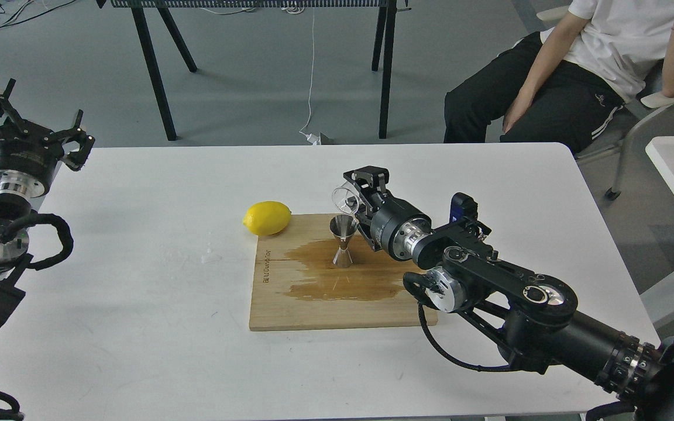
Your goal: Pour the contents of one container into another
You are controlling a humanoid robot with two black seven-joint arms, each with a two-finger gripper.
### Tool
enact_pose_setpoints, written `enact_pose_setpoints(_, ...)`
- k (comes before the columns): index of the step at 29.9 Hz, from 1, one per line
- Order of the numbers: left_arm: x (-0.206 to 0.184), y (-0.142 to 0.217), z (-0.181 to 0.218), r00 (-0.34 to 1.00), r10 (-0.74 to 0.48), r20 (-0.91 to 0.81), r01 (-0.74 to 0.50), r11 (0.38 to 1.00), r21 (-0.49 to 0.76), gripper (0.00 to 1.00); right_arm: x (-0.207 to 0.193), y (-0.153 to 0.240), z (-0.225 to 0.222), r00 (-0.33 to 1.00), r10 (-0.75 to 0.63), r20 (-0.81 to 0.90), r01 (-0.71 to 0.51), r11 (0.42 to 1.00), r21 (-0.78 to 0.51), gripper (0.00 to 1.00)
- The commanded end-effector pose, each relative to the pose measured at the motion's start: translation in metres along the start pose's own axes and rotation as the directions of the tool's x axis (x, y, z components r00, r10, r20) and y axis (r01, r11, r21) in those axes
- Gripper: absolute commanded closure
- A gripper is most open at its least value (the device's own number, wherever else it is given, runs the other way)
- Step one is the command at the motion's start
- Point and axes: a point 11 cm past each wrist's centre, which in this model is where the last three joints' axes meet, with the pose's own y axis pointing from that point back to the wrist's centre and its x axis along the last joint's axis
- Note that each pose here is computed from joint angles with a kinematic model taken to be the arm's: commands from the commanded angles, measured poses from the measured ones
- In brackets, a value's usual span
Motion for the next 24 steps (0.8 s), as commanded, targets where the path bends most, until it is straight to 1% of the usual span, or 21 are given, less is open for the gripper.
enact_pose_setpoints(1, 0.0, -0.001, 0.003, 1.0, -0.002, 0.003, 0.002, 1.0, -0.003, 0.0, 0.0, -0.001, -0.003, 1.0, 0.003, -0.026, -0.002, 1.0, 0.011, 0.62)
enact_pose_setpoints(9, 0.0, -0.001, 0.003, 1.0, -0.002, 0.003, 0.002, 1.0, -0.003, 0.0, -0.008, 0.001, 0.007, 0.99, 0.002, -0.138, -0.001, 1.0, 0.008, 0.62)
enact_pose_setpoints(17, 0.0, -0.001, 0.003, 1.0, -0.001, 0.004, 0.001, 1.0, -0.003, 0.0, -0.007, -0.001, 0.0, 0.979, 0.007, -0.203, 0.0, 0.999, 0.037, 0.62)
enact_pose_setpoints(24, 0.0, 0.0, 0.002, 1.0, 0.0, 0.003, 0.0, 1.0, -0.002, 0.0, -0.009, -0.003, 0.002, 0.966, -0.006, -0.259, 0.013, 1.0, 0.027, 0.62)
